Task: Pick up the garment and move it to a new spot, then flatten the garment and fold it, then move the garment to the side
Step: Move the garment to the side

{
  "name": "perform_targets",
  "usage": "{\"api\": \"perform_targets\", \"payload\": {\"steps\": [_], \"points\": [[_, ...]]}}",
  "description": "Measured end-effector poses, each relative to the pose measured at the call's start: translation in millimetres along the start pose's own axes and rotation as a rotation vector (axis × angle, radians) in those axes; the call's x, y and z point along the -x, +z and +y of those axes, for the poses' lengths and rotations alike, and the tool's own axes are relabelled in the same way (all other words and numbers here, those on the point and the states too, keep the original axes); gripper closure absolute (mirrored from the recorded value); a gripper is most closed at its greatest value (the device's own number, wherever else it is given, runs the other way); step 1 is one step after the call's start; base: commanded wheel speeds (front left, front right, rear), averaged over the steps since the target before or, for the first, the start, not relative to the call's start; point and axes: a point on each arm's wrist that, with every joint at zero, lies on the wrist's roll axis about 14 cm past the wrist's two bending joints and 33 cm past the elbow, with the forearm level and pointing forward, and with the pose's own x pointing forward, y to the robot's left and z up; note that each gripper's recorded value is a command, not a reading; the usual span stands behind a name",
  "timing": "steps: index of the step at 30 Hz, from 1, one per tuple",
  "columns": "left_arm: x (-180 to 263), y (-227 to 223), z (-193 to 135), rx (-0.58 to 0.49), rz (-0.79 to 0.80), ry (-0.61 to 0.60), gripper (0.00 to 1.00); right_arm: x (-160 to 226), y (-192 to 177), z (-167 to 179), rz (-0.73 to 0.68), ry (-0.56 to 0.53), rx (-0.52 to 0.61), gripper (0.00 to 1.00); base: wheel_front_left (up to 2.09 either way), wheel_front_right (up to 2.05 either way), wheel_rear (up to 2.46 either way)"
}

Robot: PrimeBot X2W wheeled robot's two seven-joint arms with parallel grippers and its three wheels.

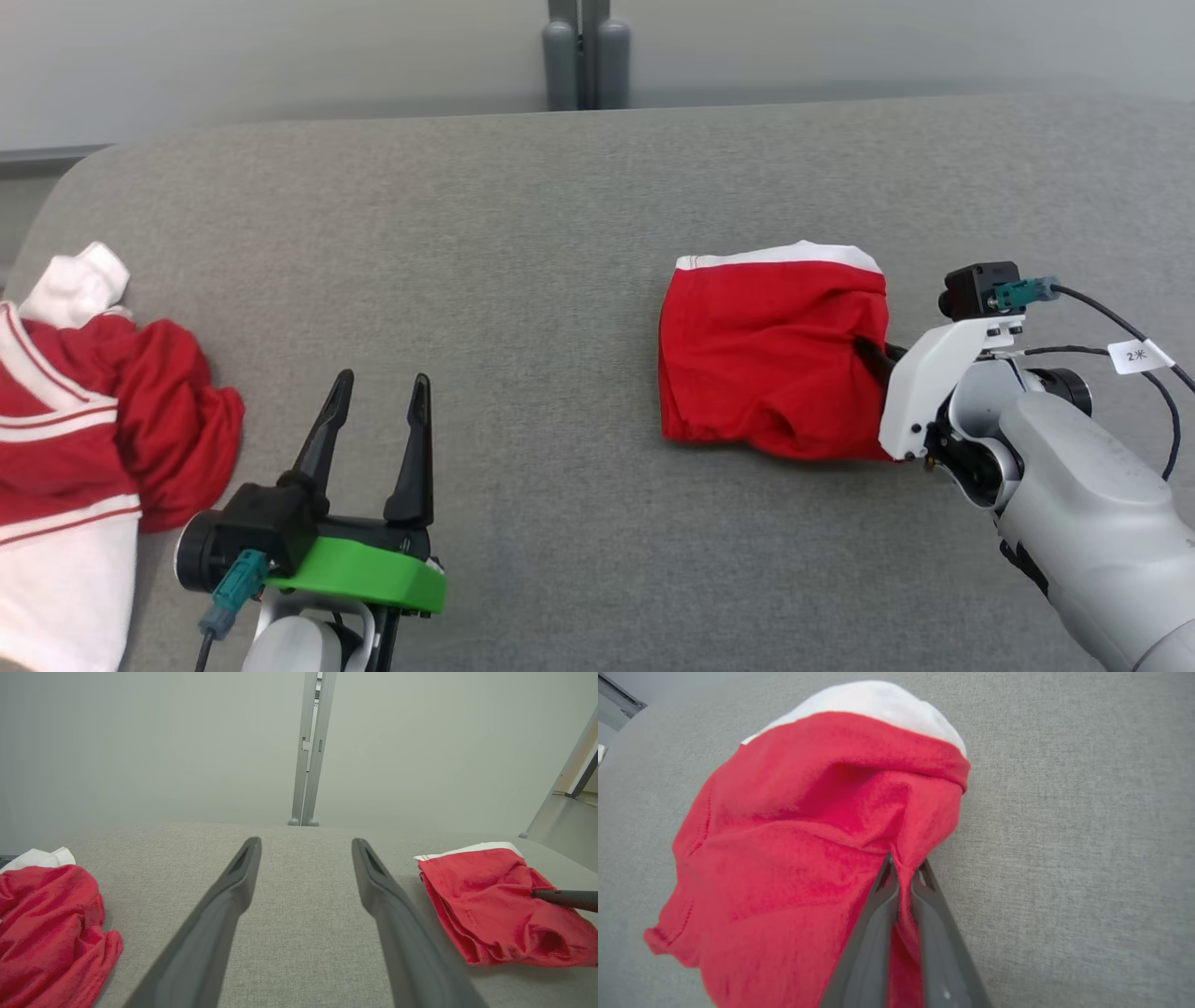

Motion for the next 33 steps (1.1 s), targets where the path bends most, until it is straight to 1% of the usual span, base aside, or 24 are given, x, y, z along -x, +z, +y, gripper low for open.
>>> {"api": "perform_targets", "payload": {"steps": [15, 19, 25, 28, 33], "points": [[-37, -17, -115, 0.046, 0.031, -0.354, 0.0, 84, 2, -88, -0.121, -0.23, -0.074, 1.0, 0.0, 0.0, 0.0], [-47, -21, -138, 0.048, 0.033, -0.434, 0.0, 97, 12, -109, -0.156, -0.28, -0.049, 1.0, 0.0, 0.0, 0.0], [-62, -37, -154, 0.044, 0.057, -0.511, 0.0, 104, 43, -140, -0.206, -0.338, 0.069, 1.0, 0.0, 0.0, 0.0], [-70, -50, -150, 0.041, 0.085, -0.52, 0.0, 101, 51, -159, -0.191, -0.369, 0.119, 1.0, 0.0, 0.0, 0.0], [-83, -71, -139, 0.041, 0.126, -0.511, 0.0, 94, 60, -194, -0.168, -0.428, 0.172, 1.0, 0.0, 0.0, 0.0]]}}
